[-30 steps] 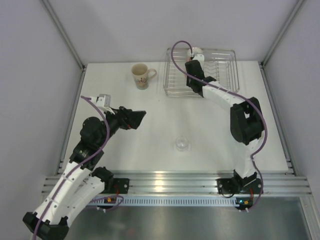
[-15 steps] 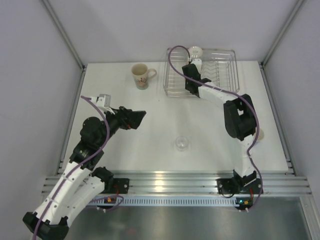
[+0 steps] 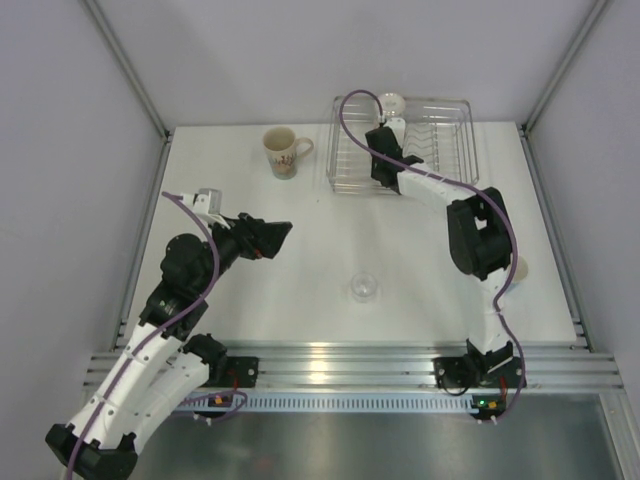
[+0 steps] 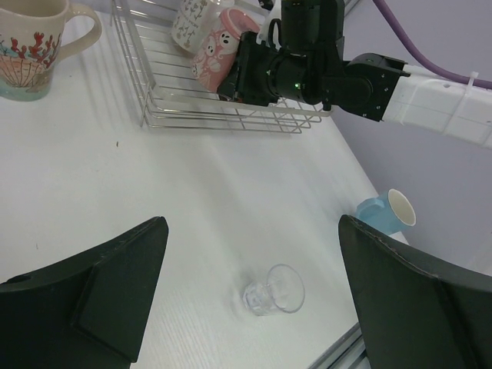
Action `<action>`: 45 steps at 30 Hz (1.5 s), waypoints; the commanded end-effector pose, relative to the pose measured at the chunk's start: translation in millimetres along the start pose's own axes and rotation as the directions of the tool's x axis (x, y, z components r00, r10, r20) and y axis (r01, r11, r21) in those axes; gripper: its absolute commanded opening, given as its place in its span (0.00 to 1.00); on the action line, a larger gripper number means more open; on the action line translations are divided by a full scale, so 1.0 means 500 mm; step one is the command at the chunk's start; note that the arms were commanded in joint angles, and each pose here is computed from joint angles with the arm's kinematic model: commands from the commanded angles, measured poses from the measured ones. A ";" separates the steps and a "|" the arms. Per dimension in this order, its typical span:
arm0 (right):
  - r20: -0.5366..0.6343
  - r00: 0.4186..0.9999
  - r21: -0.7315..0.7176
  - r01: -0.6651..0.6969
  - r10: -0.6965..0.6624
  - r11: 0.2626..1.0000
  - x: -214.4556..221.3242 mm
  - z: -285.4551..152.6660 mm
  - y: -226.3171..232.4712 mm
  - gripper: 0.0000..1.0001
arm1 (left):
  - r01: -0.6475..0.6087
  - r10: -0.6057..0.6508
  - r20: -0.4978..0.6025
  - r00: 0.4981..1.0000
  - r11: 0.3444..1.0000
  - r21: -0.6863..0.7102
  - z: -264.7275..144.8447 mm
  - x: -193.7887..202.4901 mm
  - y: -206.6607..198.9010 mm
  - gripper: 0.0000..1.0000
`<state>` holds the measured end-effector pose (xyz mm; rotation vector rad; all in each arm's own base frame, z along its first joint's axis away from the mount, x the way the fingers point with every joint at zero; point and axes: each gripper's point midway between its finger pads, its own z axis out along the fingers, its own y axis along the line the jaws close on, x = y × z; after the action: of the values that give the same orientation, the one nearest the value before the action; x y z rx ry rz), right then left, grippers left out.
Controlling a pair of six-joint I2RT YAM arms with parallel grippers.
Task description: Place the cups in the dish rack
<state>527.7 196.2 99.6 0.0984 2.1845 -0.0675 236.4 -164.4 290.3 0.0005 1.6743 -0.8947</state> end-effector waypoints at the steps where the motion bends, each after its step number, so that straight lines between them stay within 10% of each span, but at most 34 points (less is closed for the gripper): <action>1: 0.125 0.988 -0.021 -0.084 0.086 0.996 -0.100 -0.019 0.006 0.00 | 0.004 -0.004 0.025 1.000 1.000 0.003 0.004 -0.010 -0.002 0.98; 32: 0.041 0.999 0.028 0.010 -0.011 1.000 -0.092 -0.042 -0.030 0.34 | 0.004 -0.005 0.041 0.999 1.000 0.025 0.001 -0.031 -0.020 0.98; 45: 0.036 0.999 0.049 0.029 -0.030 0.998 -0.091 -0.065 -0.052 0.21 | 0.020 -0.021 0.036 0.999 0.999 0.029 0.002 -0.027 -0.022 0.98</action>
<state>522.5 179.1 108.5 0.0516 2.2377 -0.1515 239.1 -165.8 285.7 -0.0176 1.6949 -0.9003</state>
